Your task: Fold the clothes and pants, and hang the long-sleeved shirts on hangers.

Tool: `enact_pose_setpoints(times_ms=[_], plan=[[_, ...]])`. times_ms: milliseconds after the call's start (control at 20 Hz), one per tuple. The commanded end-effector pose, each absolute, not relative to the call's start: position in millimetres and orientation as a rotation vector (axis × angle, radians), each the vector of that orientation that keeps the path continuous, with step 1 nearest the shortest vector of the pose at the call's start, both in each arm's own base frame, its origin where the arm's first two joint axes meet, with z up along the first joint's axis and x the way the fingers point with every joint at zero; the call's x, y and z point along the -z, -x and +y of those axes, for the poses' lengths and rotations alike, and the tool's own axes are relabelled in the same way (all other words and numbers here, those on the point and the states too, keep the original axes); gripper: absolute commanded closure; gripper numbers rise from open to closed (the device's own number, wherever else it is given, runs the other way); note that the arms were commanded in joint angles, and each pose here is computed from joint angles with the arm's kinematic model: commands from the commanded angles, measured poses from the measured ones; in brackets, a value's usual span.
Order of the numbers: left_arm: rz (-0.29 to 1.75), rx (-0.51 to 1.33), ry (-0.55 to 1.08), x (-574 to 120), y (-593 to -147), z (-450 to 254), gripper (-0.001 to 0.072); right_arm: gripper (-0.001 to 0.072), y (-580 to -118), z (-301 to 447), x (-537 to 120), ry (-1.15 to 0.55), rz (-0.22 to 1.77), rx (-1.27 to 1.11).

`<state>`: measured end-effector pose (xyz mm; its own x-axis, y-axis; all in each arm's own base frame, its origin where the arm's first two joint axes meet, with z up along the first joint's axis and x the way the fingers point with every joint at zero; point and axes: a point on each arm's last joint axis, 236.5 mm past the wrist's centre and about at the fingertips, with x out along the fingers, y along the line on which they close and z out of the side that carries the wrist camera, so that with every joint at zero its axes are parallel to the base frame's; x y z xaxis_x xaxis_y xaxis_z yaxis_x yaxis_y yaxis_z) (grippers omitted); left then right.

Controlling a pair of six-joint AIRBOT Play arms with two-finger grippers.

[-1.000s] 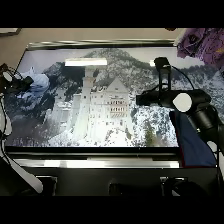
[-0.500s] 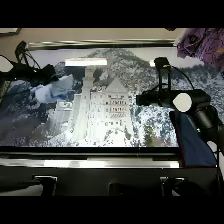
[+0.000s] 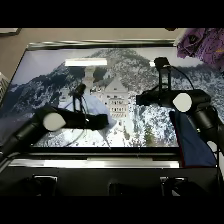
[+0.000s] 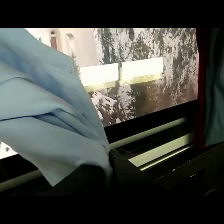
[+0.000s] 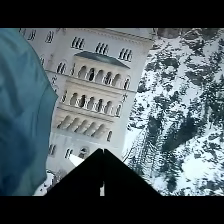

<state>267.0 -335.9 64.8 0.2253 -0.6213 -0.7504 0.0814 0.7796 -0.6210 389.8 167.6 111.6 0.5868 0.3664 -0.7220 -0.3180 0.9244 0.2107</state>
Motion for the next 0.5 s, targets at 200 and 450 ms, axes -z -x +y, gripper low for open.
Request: enact_pose_setpoints(times_ms=[200, 450], plan=[[1.294, 0.446, 0.552, -49, -278, -317, 0.0074, 0.0677, -390, 169, -112, -0.065, 0.854, -0.402], [1.147, 0.315, 0.578, -107, -327, -191, 0.0076, 0.0677, -389, 169, -112, -0.066, 0.856, -0.402]])
